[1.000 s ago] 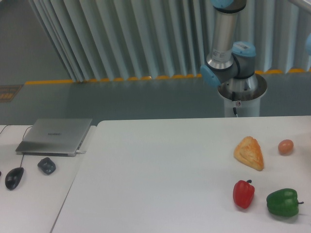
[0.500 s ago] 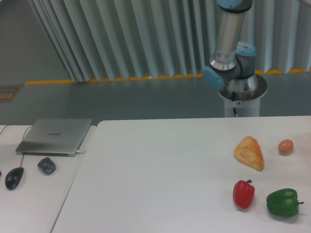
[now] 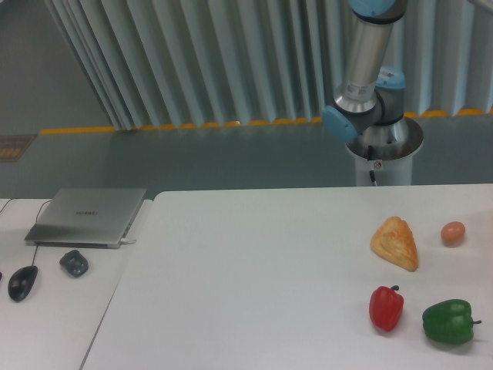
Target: Place the yellow pepper on the table
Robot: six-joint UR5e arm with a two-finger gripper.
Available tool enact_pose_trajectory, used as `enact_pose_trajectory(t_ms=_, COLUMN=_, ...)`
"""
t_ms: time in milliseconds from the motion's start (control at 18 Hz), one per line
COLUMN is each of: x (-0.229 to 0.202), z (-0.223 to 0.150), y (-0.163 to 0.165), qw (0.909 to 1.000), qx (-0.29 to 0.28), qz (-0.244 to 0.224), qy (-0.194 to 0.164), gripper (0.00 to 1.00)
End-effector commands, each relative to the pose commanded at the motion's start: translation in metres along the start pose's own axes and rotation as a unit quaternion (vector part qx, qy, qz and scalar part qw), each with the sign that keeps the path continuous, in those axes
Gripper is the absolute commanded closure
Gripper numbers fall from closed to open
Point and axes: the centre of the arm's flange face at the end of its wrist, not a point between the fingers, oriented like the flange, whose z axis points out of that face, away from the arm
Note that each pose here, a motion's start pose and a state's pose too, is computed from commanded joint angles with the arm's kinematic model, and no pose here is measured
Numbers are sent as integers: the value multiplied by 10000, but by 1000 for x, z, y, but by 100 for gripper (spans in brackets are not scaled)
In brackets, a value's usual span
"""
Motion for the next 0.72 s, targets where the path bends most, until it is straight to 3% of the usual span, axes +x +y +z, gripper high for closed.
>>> enact_pose_trajectory(t_ms=722, x=-20, z=24, y=13, qw=9997, qx=108, qz=-197, qy=-36, gripper=0)
